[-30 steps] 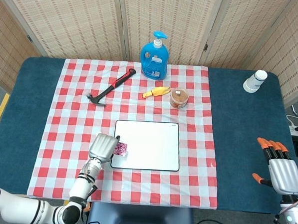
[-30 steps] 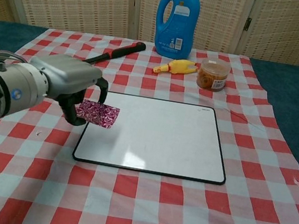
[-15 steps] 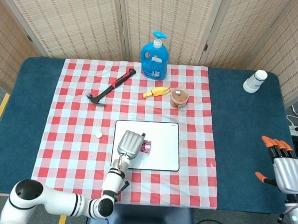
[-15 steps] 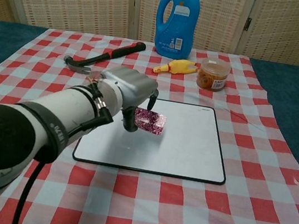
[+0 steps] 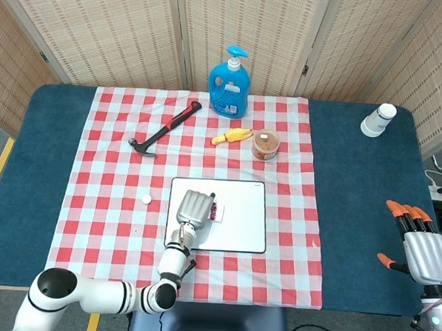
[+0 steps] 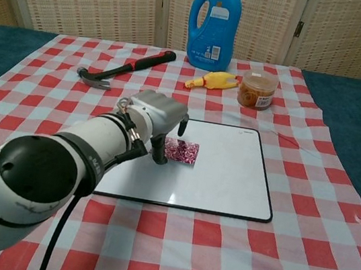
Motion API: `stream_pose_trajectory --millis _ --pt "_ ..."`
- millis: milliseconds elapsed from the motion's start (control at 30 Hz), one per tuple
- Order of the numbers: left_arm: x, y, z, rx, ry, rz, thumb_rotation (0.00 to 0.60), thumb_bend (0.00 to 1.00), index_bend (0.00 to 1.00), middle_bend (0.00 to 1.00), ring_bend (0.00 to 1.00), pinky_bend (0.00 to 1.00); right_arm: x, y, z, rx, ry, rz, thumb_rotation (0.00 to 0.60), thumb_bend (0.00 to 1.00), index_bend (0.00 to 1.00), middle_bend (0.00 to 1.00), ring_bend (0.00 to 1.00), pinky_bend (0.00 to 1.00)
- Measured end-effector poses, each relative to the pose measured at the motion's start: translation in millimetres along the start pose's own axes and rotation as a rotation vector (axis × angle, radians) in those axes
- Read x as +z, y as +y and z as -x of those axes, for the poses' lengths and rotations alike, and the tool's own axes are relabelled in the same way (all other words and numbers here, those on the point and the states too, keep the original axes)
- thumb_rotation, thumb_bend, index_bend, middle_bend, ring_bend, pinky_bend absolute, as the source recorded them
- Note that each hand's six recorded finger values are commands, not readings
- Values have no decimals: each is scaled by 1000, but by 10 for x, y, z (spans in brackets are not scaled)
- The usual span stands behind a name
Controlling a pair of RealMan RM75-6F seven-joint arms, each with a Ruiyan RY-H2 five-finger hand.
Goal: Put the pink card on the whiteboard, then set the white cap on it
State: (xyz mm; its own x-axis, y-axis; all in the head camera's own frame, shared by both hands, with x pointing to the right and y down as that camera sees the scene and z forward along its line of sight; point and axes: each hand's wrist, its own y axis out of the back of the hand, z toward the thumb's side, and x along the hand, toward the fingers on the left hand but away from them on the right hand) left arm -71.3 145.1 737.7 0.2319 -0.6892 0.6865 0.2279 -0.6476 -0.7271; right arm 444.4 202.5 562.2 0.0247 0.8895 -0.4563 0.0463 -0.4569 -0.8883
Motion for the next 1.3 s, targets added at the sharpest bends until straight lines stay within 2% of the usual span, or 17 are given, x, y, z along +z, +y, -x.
stream_pose_trajectory --millis 200,433,667,833,1300 --pt "-38 7 7 13 0 -2 600 228 281 993 1000 1000 -22 13 1 -5 -9 3 600 15 15 121 77 132" --pt "-553 206 -5 42 71 -55 600 268 311 997 1000 1000 -6 12 -11 -7 -2 -2 600 16 15 122 77 132" --pt "-922 371 74 18 108 -89 600 274 336 999 1000 1000 -7 -10 10 -2 -10 -9 600 16 15 122 77 132" --pt "-1039 276 123 -25 115 -109 600 274 355 999 1000 1000 9 -38 18 6 -7 -17 600 15 15 122 77 132" --pt "-1194 74 51 -69 128 -153 600 275 404 999 1000 1000 4 -73 52 18 -13 -25 600 15 15 122 77 132"
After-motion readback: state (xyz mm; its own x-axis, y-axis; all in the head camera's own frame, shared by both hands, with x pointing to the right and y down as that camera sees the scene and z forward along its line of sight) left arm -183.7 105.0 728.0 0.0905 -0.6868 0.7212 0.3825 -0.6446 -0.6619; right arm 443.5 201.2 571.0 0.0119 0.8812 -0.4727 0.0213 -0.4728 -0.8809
